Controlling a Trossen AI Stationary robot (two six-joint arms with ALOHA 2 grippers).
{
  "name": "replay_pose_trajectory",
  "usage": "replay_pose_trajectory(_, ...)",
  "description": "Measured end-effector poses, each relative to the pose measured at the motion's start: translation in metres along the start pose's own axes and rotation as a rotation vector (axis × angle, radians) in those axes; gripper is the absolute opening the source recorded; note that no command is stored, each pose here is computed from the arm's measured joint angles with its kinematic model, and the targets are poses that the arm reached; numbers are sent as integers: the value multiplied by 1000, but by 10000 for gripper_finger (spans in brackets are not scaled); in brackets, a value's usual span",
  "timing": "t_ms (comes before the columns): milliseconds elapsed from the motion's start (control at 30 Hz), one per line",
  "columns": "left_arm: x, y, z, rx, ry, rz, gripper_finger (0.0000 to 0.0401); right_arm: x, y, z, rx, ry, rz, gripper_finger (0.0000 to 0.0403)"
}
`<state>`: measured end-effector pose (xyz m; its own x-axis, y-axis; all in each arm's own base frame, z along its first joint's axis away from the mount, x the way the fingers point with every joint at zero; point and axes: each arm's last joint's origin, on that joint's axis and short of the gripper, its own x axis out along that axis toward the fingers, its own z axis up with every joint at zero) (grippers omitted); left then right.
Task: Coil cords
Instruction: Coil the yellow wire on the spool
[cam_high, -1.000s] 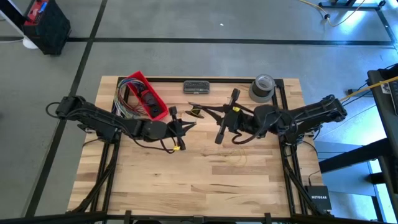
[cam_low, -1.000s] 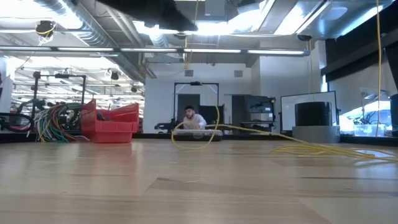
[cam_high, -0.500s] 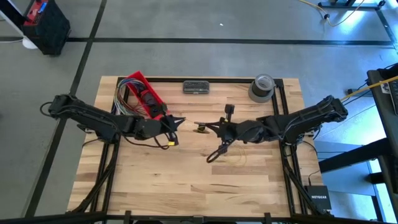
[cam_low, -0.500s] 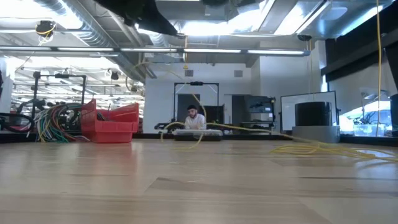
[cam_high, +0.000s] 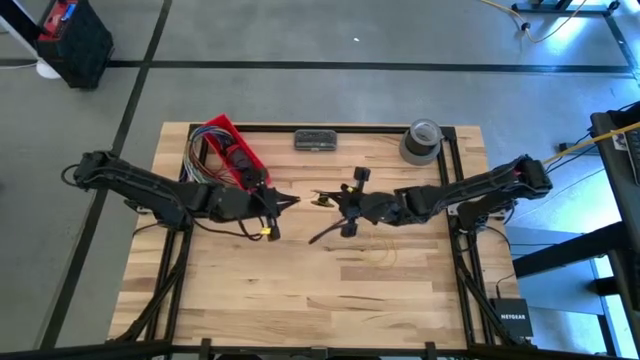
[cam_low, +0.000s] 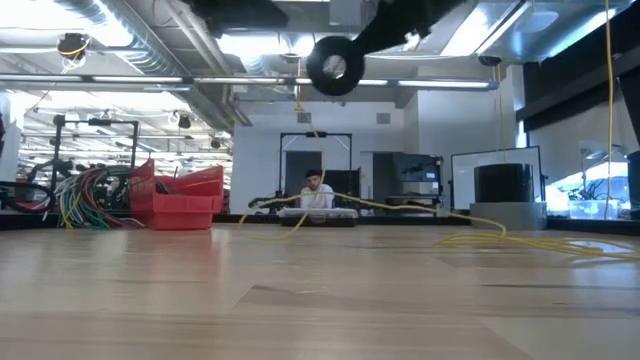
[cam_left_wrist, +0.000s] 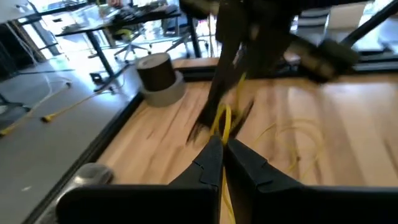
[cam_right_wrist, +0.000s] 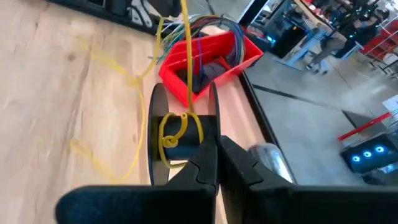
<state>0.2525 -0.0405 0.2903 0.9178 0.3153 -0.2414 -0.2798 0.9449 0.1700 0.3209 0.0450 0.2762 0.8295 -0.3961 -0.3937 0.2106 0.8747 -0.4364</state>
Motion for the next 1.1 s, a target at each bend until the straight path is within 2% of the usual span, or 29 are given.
replay_pose_trajectory(200,6,-5,1,-46,-25,-50,5,30,1,-1,77,-68,-45,5)
replay_pose_trajectory(400,16,-11,-2,-58,-45,-48,5,39,1,5,140,-167,-70,5)
replay_pose_trajectory(800,33,-10,-11,-50,-17,-14,5,32,-8,27,198,-400,-95,5)
replay_pose_trajectory(1100,39,-7,-14,-29,4,9,5,5,-26,47,228,-584,-81,5)
